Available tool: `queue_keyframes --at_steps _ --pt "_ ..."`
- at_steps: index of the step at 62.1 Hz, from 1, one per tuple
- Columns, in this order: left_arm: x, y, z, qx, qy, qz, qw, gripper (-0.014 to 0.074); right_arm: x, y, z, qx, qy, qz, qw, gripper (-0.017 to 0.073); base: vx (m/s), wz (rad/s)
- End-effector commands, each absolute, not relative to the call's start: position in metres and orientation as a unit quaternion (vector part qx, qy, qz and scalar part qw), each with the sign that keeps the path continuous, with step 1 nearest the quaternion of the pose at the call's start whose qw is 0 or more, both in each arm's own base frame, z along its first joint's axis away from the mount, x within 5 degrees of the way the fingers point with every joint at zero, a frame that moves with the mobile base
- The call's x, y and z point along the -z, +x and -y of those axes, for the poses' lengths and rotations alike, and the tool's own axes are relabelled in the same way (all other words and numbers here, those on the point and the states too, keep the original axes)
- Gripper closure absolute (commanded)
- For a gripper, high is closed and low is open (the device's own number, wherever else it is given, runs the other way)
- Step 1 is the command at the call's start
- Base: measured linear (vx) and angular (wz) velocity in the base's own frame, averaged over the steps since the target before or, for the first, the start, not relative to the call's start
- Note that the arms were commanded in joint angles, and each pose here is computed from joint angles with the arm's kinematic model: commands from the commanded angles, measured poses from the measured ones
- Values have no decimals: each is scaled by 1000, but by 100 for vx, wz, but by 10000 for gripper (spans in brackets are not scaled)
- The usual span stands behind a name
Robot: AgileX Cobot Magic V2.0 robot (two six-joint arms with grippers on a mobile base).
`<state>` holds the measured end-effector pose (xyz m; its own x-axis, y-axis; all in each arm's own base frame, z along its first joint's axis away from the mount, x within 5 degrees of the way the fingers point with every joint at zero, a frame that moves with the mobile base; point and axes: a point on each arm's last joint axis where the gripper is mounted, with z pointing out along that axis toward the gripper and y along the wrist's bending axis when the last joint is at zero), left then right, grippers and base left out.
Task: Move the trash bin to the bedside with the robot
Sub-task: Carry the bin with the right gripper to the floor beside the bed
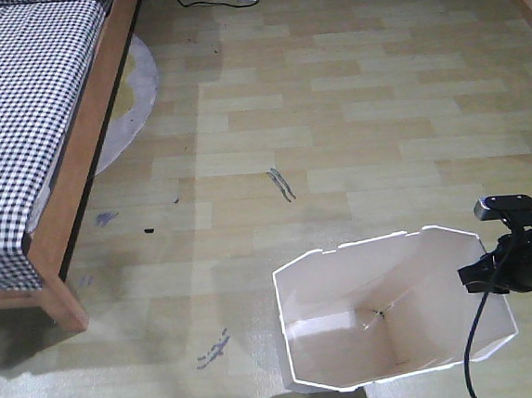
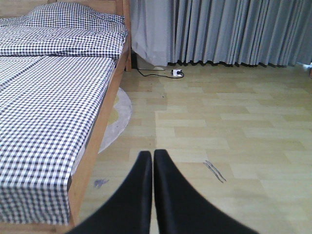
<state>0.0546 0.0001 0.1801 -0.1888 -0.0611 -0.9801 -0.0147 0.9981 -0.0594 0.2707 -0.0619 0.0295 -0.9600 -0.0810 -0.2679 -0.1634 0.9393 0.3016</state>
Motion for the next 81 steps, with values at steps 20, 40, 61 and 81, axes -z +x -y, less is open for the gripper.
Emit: queue_keyframes --at_steps 20,40,61,81 --pt "-178 56 0 24 -27 -753 657 599 -55 279 52 -231 -55 -957 166 565 40 0" --pt "-178 56 0 24 -27 -753 657 599 -55 279 52 -231 -55 -957 166 565 42 -3" --pt "-178 56 0 24 -27 -753 657 599 -55 279 52 -231 -55 -957 166 565 41 0" --pt "-178 56 0 24 -27 -753 657 599 -55 279 52 -231 -55 -957 166 565 41 3"
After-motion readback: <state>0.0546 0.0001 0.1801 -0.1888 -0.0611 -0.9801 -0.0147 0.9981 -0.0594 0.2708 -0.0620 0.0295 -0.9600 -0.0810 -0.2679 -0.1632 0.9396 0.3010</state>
